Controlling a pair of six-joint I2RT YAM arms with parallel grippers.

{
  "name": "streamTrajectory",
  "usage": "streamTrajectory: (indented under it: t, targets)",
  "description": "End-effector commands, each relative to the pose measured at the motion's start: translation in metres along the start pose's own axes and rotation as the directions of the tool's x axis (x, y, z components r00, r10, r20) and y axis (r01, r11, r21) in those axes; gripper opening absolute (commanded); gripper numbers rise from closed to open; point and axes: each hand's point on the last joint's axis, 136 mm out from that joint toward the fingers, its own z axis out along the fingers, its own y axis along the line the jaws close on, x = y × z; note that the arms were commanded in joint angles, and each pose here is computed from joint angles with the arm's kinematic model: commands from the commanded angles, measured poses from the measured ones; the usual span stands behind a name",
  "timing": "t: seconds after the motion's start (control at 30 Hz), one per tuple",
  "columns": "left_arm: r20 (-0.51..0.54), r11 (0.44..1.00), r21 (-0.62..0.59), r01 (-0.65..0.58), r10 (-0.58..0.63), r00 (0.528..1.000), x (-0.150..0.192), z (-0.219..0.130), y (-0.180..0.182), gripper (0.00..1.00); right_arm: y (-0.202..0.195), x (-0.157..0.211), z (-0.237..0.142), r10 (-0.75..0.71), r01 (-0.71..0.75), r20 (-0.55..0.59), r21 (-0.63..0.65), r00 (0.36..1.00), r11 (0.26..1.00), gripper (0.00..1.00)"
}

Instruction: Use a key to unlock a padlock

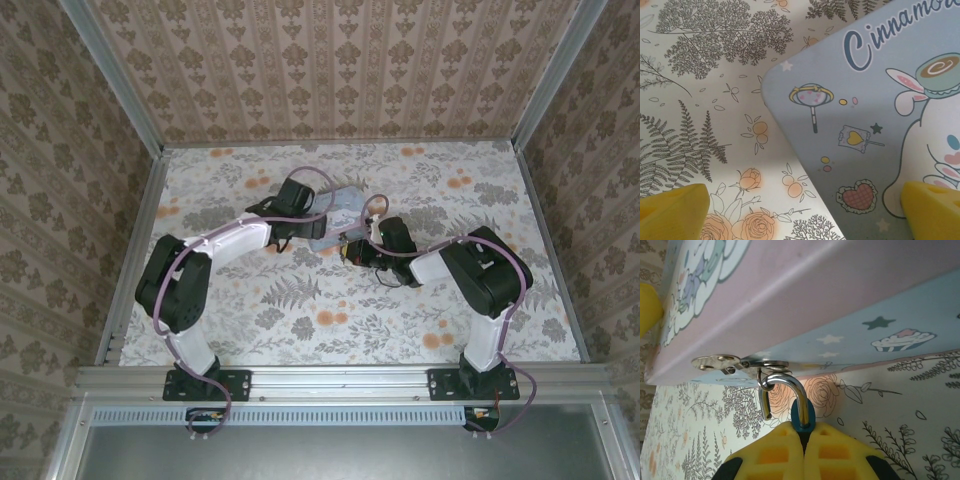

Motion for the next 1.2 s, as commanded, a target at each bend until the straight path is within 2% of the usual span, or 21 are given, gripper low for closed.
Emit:
streamTrajectory:
  t: [0.0,0.17,0.37,0.47,0.77,1.17]
  targets:
    - [-0.067,0.998,-0.061,-0.032,0.028,0.997,0.021,0.011,0.008,1.0,-0.006,-0.005,-0.007,0.075,-0.076,0.041,0.022,0.996,0.997,0.0]
    - [-0.084,0.998,-0.059,-0.026,0.021,0.996,0.035,0.016,0.004,1.0,-0.008,-0.009,-0.009,0.197,-0.199,0.087,0.013,0.977,0.98,0.0]
    - [-0.107,0.998,-0.049,-0.027,0.022,0.994,0.052,0.023,-0.005,1.0,-0.012,-0.015,-0.009,0.386,-0.382,0.164,-0.056,0.908,0.923,0.0]
    - [-0.118,0.998,-0.047,-0.028,0.022,0.993,0.058,0.026,-0.008,1.0,-0.014,-0.013,-0.008,0.434,-0.427,0.182,-0.076,0.882,0.901,0.0]
    - [-0.132,0.999,-0.04,-0.022,0.017,0.991,0.068,0.029,-0.009,1.0,-0.022,-0.02,-0.012,0.421,-0.423,0.213,-0.038,0.882,0.905,0.0]
    - [-0.175,0.997,-0.062,-0.042,0.031,0.984,0.082,0.035,-0.003,1.0,-0.033,-0.062,-0.024,0.317,-0.34,0.221,0.074,0.922,0.938,0.0]
